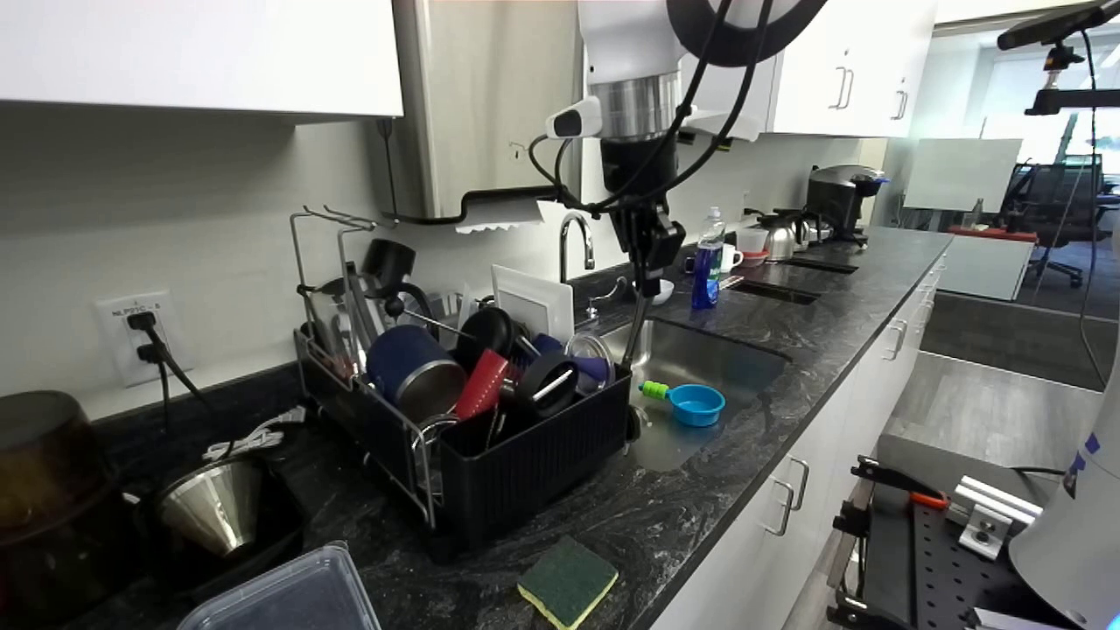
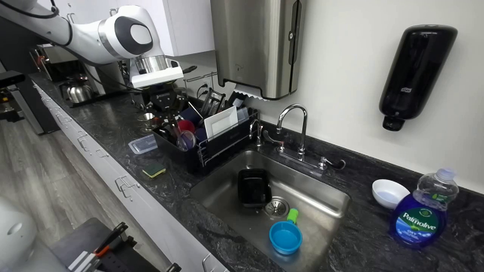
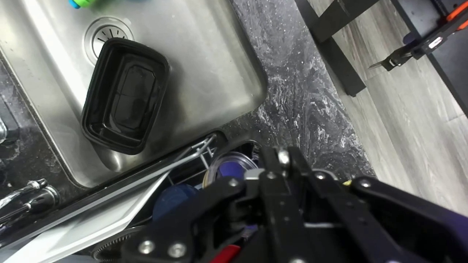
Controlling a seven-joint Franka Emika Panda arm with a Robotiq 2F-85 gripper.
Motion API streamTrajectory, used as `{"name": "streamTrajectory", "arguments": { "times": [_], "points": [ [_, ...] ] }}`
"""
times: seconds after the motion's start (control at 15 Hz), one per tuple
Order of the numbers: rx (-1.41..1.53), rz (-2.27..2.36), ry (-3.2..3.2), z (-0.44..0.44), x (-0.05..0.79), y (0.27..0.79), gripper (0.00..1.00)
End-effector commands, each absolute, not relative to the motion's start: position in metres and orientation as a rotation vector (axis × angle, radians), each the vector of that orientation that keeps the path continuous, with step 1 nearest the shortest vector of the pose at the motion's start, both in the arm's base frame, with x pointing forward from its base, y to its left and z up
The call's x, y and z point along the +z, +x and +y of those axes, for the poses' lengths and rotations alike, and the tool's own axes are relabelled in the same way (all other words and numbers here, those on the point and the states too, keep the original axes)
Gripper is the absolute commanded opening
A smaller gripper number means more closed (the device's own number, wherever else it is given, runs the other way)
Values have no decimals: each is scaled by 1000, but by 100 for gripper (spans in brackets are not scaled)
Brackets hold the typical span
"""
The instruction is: Move the knife from the left side of the drying rack to the right side.
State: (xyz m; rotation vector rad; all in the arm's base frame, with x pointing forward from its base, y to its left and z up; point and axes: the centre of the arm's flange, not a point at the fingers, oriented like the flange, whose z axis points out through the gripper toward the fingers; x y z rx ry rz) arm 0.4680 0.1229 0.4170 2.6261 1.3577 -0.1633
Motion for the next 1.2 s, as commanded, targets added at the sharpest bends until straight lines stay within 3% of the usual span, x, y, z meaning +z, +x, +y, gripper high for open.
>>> {"name": "streamTrajectory", "arguments": {
  "times": [0.0, 0.13, 0.67, 1.13],
  "points": [
    [-148, 1353, 2648, 122, 401, 459, 37],
    [-161, 1358, 2651, 122, 397, 456, 43],
    [-162, 1337, 2664, 122, 386, 450, 99],
    [-52, 1068, 2753, 126, 442, 455, 100]
  ]
}}
